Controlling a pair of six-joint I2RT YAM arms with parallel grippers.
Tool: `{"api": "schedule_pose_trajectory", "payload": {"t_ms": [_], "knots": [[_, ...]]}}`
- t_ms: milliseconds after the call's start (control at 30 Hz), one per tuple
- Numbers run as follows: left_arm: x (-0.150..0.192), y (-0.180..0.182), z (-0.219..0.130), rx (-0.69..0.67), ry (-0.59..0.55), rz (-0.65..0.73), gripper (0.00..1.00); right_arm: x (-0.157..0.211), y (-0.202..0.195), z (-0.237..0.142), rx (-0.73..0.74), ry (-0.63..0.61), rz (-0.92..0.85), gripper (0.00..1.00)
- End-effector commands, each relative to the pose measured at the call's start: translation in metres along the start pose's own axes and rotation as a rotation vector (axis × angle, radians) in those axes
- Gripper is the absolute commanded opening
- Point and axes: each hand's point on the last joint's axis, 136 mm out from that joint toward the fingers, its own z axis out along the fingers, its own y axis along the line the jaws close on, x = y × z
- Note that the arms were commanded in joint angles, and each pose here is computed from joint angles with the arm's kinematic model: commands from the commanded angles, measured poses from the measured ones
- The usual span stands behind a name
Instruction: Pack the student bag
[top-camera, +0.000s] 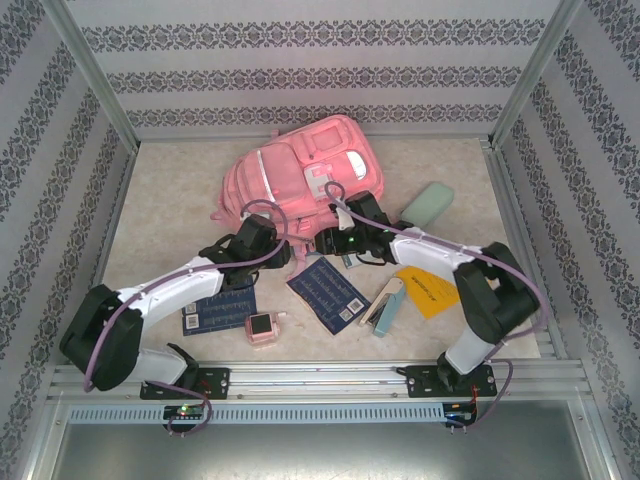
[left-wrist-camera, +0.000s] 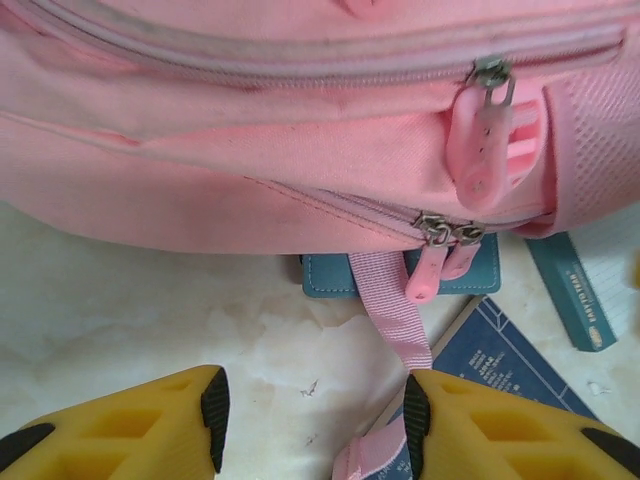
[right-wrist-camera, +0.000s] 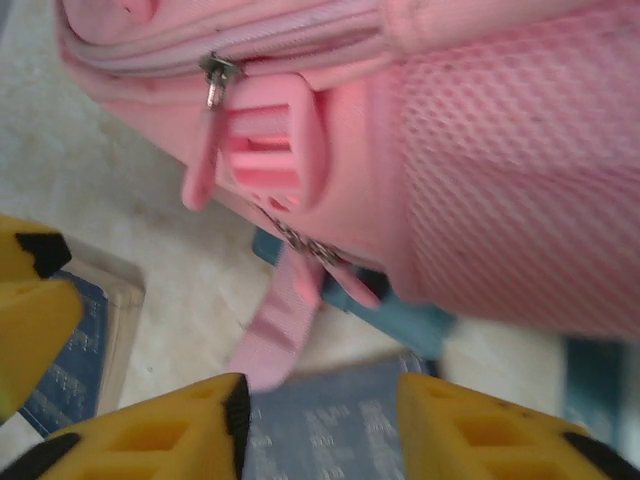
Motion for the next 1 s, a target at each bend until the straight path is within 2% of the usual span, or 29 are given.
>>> {"api": "schedule_pose_trajectory", "payload": {"t_ms": [0,167,233,400,467,633,733,967], "knots": [[0.004,0.02,-0.005,-0.033,-0.007,-0.074,0.51,-0.035,0.004,0.003,-0.093,-0.168,0.129,0.51],[0.006,0.024,-0.007,-0.033,-0.008,-0.084,0.51,-0.042,-0.042,-0.005,-0.09,-0.363,0.508,0.65],[0.004,0.021,-0.006,-0.025,-0.007,-0.083,0.51,-0.039,-0.054,0.0,-0.098,-0.384,0.63,0.66],[0.003,0.016,-0.002,-0.007,0.002,-0.075,0.51,-0.048,-0.065,0.018,-0.162,-0.432,0.771,0.62],[0.004,0.015,-0.001,-0.003,0.007,-0.065,0.5,-0.054,-0.069,0.024,-0.187,-0.46,0.798,0.56],[0.005,0.014,0.004,-0.014,0.029,-0.029,0.5,-0.067,-0.062,0.026,-0.25,-0.487,0.795,0.16],[0.002,0.008,0.009,-0.016,0.04,-0.002,0.51,-0.069,-0.052,0.018,-0.251,-0.5,0.779,0.0],[-0.015,-0.005,0.022,-0.021,0.031,0.032,0.6,-0.071,-0.037,0.009,-0.264,-0.484,0.774,0.0]]}}
